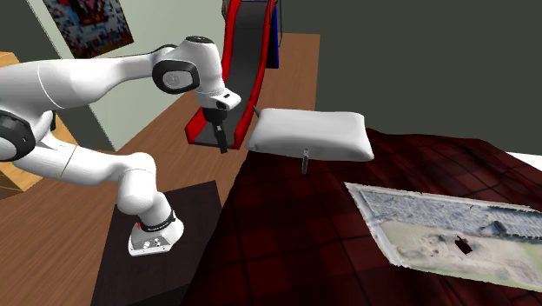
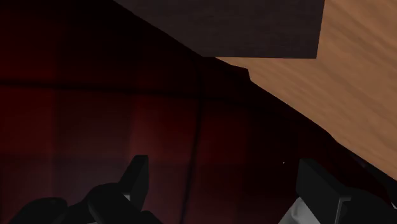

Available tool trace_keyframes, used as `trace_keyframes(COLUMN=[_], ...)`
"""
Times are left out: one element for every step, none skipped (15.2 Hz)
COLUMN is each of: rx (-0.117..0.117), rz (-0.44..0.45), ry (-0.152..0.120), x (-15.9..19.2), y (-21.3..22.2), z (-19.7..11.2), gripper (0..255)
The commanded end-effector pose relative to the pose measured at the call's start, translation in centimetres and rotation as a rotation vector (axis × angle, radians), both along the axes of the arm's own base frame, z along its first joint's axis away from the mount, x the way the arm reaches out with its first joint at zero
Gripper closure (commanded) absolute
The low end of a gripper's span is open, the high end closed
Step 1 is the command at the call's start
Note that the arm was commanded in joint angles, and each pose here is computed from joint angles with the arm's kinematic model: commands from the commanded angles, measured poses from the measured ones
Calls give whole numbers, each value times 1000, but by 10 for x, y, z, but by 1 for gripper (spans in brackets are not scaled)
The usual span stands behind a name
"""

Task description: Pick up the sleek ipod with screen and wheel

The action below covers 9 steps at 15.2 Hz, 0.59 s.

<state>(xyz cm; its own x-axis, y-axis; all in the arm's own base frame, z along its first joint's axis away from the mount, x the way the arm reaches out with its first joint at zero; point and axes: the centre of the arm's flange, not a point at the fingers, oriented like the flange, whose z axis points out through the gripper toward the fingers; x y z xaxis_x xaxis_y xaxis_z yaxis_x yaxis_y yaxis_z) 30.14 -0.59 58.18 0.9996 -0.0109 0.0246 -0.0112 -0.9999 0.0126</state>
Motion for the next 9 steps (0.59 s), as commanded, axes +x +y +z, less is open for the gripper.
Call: trace_keyframes(rx=[0,0,1,1,1,1,2,2,2], rz=[0,0,1,1,2,2,3,3,4], ry=[0,1,2,3,4,5,6,7,8], x=[0,13,26,38,51,64,77,90,102], y=[0,-1,-2,-4,-5,-6,-7,-8,-10], z=[0,-4,-7,-11,-14,-18,-21,-25,-29], gripper=[0,0,0,0,0,0,0,0,0])
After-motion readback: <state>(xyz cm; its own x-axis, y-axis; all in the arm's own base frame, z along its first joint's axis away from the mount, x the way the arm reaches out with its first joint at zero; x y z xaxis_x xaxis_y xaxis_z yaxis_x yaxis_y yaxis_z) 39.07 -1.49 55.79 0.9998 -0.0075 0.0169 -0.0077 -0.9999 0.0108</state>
